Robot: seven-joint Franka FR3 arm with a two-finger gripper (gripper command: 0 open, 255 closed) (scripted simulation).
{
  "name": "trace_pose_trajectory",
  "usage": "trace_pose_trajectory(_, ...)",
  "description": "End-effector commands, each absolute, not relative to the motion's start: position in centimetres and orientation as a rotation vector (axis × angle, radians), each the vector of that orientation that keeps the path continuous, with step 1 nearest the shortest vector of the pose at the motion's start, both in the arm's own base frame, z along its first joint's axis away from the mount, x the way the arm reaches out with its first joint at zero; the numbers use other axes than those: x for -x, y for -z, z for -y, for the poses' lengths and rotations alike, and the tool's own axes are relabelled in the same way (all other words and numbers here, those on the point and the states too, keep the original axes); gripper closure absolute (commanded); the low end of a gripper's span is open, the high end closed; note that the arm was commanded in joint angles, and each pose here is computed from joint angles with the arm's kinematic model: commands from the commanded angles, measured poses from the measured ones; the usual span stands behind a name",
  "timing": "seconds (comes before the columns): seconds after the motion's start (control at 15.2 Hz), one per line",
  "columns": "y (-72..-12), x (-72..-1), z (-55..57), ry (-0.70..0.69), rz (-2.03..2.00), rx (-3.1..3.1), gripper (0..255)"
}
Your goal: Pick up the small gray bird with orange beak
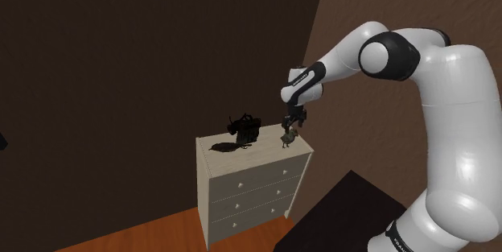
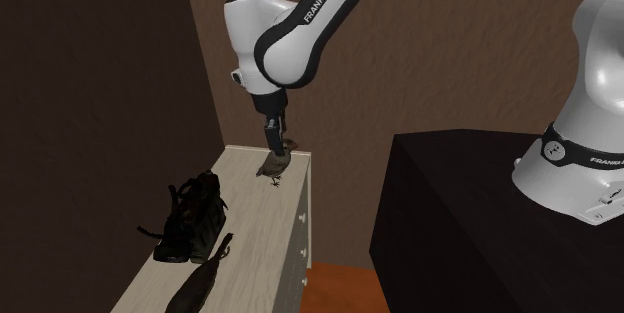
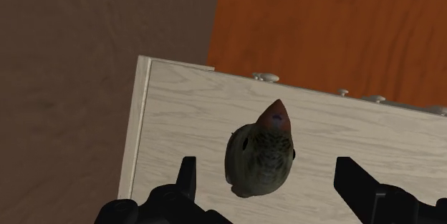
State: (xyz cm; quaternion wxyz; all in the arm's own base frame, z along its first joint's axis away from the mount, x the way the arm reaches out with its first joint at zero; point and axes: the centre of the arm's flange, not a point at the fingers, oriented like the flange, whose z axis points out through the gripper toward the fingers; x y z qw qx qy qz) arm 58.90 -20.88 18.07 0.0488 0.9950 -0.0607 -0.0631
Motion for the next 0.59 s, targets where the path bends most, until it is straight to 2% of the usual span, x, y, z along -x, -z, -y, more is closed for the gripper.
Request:
trace_pose_trajectory(0.0, -16.93, -58.91, 20.87, 0.192, 0.185, -3.032, 0)
trace_pose_trajectory(0.2, -16.10, -58.91, 20.87, 0.192, 0.185, -3.032, 0)
trace_pose_trajectory(0.26, -16.07, -58.87, 20.88, 0.192, 0.185, -3.032, 255)
trace_pose_trajectory(0.53, -16.13, -58.91, 20.91, 0.192, 0.185, -3.032, 255)
